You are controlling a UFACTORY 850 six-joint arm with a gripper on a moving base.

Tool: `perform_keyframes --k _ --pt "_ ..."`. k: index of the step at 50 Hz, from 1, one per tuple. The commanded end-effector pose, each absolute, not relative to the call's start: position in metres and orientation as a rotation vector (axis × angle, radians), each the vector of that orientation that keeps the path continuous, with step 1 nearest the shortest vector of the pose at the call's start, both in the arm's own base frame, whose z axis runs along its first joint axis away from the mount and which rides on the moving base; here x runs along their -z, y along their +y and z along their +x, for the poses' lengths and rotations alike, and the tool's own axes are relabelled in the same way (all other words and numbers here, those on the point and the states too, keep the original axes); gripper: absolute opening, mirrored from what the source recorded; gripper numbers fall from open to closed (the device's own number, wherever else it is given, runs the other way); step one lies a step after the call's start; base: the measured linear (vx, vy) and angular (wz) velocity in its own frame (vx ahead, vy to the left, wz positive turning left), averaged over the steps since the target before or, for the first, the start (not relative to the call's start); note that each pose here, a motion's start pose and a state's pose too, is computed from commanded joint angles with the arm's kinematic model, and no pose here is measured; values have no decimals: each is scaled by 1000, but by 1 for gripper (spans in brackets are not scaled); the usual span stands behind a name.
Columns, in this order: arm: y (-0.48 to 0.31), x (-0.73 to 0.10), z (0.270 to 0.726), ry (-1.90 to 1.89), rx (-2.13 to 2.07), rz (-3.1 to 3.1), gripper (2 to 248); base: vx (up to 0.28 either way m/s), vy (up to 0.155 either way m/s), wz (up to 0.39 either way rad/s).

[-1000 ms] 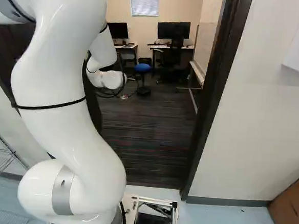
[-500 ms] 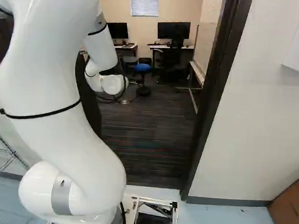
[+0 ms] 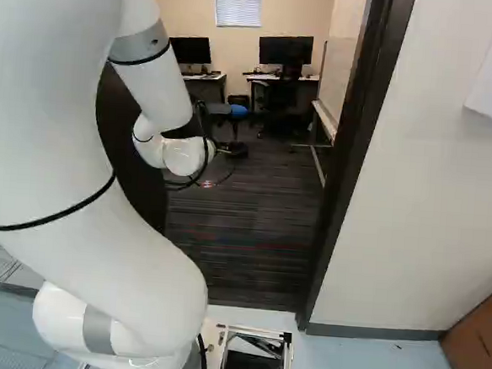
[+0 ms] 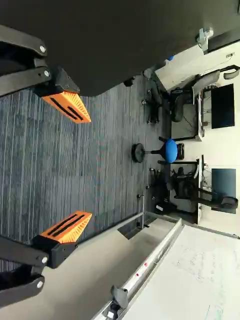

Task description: Open the door and move inside

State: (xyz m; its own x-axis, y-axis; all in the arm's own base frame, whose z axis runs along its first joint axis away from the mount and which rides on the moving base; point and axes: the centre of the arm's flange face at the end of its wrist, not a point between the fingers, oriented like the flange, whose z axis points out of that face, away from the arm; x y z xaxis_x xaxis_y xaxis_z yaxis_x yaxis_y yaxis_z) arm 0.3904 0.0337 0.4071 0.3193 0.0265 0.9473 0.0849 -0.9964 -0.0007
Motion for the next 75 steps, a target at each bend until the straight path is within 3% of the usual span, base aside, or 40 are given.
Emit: perform_keyframes --k 37,75 --pt "7 -379 302 -28 1818 -2545 247 0 0 0" --pt "0 -366 270 0 1824 -2558 247 0 0 0"
